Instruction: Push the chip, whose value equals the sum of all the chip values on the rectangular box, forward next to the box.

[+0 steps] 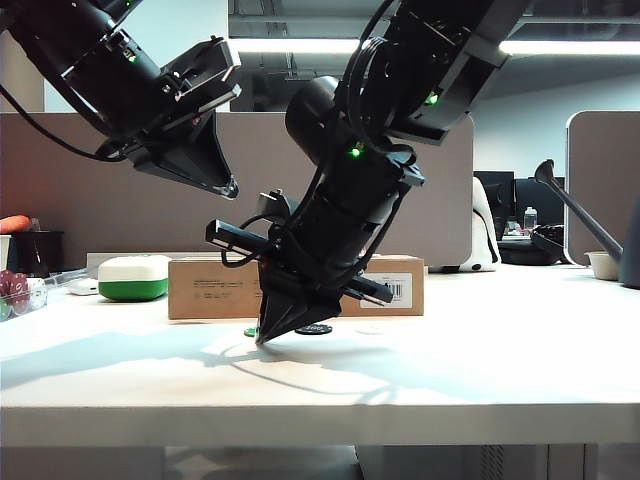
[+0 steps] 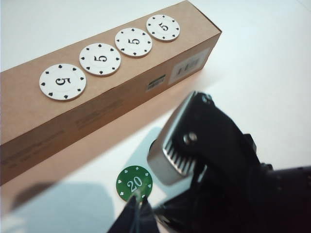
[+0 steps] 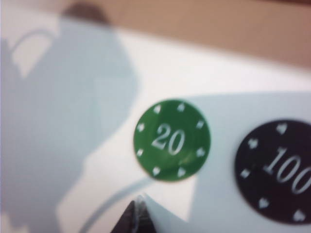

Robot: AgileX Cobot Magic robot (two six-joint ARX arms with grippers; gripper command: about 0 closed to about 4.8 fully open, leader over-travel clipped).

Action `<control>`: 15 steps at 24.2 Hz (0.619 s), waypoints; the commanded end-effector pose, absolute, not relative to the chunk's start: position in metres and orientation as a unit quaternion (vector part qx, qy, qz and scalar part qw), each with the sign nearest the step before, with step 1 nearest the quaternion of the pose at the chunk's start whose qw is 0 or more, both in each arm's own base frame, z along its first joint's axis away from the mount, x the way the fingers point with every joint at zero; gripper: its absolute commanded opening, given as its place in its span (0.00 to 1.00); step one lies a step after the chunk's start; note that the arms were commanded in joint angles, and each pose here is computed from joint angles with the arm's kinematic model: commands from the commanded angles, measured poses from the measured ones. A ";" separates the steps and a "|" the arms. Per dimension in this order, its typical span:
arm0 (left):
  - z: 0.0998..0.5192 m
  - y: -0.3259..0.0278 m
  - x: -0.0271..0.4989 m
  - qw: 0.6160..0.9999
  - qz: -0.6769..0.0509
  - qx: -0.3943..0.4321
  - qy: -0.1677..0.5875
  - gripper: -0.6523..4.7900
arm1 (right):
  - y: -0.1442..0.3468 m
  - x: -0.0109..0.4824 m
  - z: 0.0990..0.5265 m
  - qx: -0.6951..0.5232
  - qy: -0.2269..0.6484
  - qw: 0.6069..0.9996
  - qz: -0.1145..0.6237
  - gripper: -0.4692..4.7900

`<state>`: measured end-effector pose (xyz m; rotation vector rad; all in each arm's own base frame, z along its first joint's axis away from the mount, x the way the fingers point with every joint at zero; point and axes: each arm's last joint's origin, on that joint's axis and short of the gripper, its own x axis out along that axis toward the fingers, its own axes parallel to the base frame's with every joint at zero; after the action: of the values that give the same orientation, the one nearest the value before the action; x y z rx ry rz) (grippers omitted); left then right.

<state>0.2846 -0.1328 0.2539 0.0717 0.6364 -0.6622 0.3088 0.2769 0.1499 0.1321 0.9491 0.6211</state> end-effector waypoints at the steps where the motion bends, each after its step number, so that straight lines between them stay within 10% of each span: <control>1: 0.257 -0.134 0.284 0.898 -0.322 0.034 0.298 0.11 | 0.277 0.312 0.146 0.058 0.446 0.845 0.288 0.08; 15: 0.257 -0.134 0.284 0.898 -0.322 0.034 0.298 0.11 | 0.272 0.320 0.125 0.041 0.446 0.863 0.236 0.08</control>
<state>0.2846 -0.1330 0.2540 0.0718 0.6360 -0.6626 0.3231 0.2788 0.1405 0.1305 0.8567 0.5490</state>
